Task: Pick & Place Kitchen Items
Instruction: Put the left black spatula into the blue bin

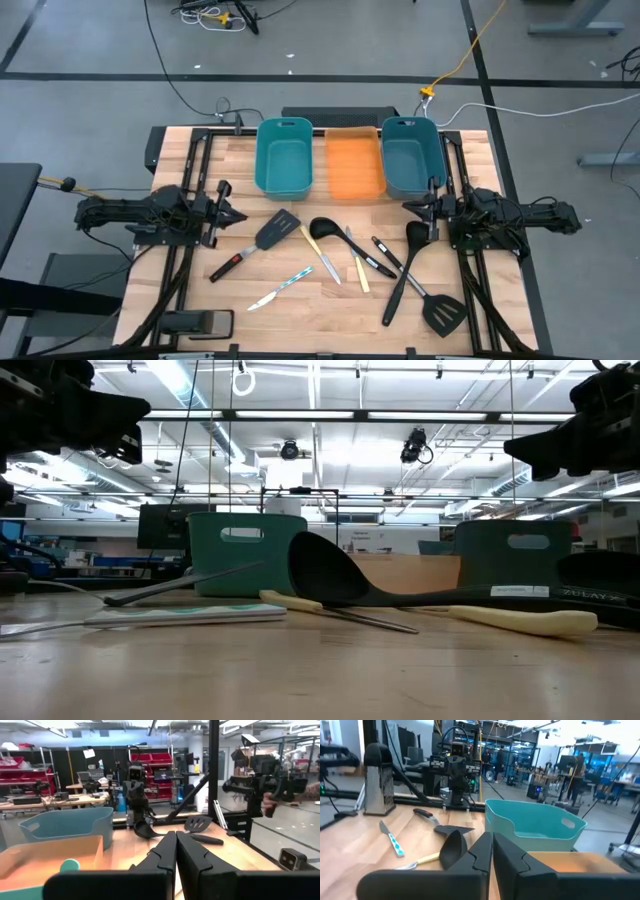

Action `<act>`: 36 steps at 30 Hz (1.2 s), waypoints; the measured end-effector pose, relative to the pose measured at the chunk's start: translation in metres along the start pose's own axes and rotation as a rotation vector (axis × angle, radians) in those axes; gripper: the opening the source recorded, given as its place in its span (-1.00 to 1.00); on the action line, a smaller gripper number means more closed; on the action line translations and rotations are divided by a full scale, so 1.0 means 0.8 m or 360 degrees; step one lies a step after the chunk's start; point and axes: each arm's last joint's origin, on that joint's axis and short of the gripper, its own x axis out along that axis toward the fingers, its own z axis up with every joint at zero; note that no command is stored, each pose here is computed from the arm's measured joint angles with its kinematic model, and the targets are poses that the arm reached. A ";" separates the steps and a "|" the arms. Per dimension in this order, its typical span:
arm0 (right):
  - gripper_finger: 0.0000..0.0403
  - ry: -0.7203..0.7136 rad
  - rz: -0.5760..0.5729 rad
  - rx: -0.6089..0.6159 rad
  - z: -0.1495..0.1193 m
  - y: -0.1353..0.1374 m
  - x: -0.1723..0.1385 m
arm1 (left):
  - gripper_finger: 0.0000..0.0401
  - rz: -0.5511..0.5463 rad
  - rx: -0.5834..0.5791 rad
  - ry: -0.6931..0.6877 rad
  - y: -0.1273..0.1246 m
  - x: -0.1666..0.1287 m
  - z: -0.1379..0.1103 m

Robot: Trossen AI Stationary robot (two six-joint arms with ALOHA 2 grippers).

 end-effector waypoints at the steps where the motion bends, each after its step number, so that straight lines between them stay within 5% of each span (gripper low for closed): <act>1: -0.88 -0.0013 -0.0001 0.0003 0.001 0.000 0.000 | -0.94 0.0002 -0.0012 -0.0005 0.000 0.000 0.000; 16: -0.88 -0.0055 0.0000 0.0332 0.004 0.000 0.000 | -0.94 0.0174 -0.0291 -0.0083 0.004 0.000 0.005; 36: -0.98 -0.0127 -0.0018 0.0337 0.016 -0.003 -0.002 | -0.98 0.0238 -0.0235 -0.0142 0.006 -0.002 0.023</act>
